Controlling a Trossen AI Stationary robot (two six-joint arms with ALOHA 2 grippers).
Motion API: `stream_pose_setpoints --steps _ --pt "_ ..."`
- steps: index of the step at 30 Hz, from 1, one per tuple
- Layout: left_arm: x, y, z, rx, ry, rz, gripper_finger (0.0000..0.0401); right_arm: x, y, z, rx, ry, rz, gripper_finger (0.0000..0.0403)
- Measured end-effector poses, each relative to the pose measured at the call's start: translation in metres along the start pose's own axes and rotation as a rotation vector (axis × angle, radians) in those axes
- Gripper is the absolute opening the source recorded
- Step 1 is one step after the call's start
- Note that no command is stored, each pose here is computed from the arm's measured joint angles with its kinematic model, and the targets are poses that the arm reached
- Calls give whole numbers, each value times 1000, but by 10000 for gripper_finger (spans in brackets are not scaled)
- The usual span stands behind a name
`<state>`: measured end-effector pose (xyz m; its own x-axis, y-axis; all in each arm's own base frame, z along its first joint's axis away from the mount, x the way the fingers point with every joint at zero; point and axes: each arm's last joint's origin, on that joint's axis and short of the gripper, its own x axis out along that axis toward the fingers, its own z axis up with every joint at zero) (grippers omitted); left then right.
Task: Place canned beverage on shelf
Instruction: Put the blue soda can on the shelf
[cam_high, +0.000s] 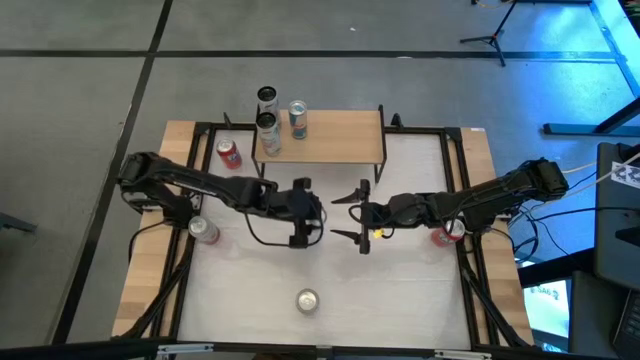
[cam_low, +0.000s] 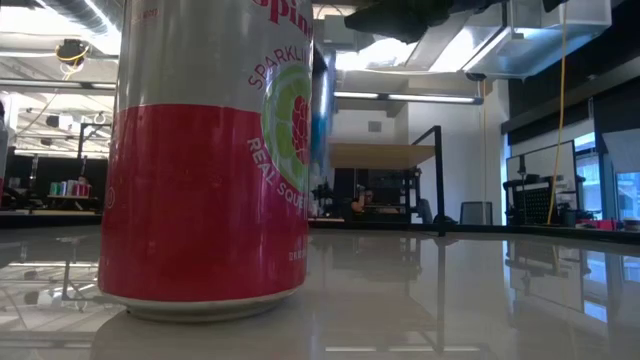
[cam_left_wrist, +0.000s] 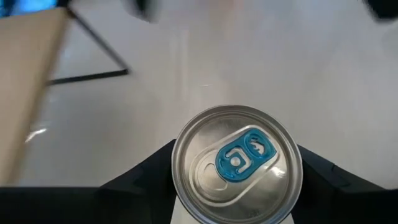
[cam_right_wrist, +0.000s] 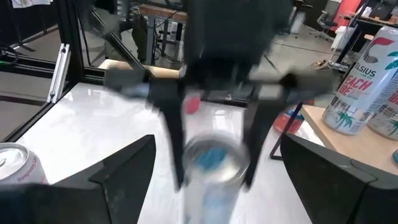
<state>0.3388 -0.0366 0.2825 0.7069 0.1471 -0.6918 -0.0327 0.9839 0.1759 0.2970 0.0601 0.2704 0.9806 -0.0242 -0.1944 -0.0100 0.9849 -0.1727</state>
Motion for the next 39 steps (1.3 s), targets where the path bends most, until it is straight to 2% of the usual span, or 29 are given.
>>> stream_pose_setpoints --steps 7,11,14,21,25,31,39 --pt "-54 24 29 -13 12 192 211 0 0 1 2 -9 -2 341" --pt "-82 48 40 -69 -43 321 211 0 -1 1 2 -8 -19 341" --pt "-92 69 41 -138 -68 389 211 0 -1 1 2 -7 -20 341" --pt "-87 123 31 -356 -43 507 212 0 -1 1 2 -7 -20 341" --pt "-78 144 24 -425 -11 508 224 0 -1 1 1 -3 -20 341" --pt "-75 156 20 -490 -14 461 228 0 -1 0 -7 0 -20 341" --pt "-63 160 19 -485 6 472 229 0 -1 1 -7 -1 -20 341"
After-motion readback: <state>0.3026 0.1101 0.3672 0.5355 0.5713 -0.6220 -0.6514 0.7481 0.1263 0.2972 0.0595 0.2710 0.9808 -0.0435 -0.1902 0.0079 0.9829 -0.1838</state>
